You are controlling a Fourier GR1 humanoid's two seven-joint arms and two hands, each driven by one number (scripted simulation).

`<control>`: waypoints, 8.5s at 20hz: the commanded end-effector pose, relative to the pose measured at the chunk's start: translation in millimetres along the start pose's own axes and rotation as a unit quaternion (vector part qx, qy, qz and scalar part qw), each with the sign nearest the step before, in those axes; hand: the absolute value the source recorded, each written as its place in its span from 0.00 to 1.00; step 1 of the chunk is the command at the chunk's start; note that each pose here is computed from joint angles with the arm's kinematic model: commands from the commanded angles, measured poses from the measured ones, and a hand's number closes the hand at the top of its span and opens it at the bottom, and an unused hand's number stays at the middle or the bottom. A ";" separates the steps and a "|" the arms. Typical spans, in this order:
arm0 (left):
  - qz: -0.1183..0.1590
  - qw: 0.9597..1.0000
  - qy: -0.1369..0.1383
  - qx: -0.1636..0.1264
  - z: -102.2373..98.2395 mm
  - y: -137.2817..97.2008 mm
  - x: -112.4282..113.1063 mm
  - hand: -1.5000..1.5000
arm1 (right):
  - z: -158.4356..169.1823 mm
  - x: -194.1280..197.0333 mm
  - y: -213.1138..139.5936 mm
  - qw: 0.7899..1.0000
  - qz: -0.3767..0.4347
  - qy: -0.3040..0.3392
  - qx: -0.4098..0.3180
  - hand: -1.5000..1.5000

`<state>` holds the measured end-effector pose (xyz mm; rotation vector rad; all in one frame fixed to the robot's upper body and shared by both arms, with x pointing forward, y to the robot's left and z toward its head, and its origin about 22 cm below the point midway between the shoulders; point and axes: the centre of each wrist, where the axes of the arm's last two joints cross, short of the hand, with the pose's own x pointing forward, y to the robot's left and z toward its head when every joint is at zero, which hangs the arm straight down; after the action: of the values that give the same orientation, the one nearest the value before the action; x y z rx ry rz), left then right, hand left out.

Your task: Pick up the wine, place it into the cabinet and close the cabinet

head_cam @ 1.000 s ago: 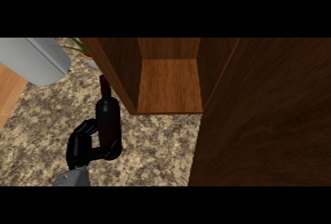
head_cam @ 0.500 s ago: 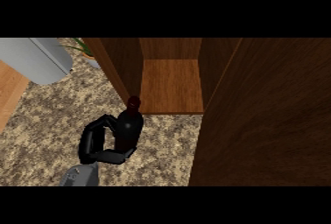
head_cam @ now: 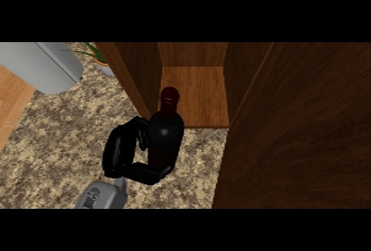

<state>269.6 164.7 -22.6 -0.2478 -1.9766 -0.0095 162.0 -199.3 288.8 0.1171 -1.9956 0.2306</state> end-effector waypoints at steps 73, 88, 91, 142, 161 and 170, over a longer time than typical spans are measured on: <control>-0.098 0.987 0.059 0.113 -132.7 -41.4 -44.2 1.00 | 0.8 2.8 -11.1 0.999 -0.020 -0.010 0.034 0.00; -0.186 0.970 0.059 0.149 -153.5 -24.7 -40.1 1.00 | -4.7 -17.6 -4.5 0.998 -0.034 0.004 0.048 0.00; -0.224 0.960 0.069 0.153 -163.9 -21.5 -32.7 1.00 | 6.0 -11.9 -6.5 0.998 -0.029 -0.013 0.058 0.00; -0.059 0.956 0.181 0.223 -70.9 3.7 -87.1 1.00 | -12.3 -9.0 12.1 0.992 -0.061 -0.026 0.109 0.00; -0.068 0.958 0.153 0.231 -134.5 -25.4 -53.1 1.00 | -16.6 -20.3 -1.7 0.994 -0.061 -0.013 0.089 0.00; -0.066 0.955 0.168 0.233 -162.8 -37.5 -34.4 1.00 | -12.7 -19.7 -11.4 0.995 -0.050 -0.021 0.081 0.00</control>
<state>418.3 106.5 6.8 0.1843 -1.6133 0.3030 184.9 -200.7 278.6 0.3215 -1.9974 0.3285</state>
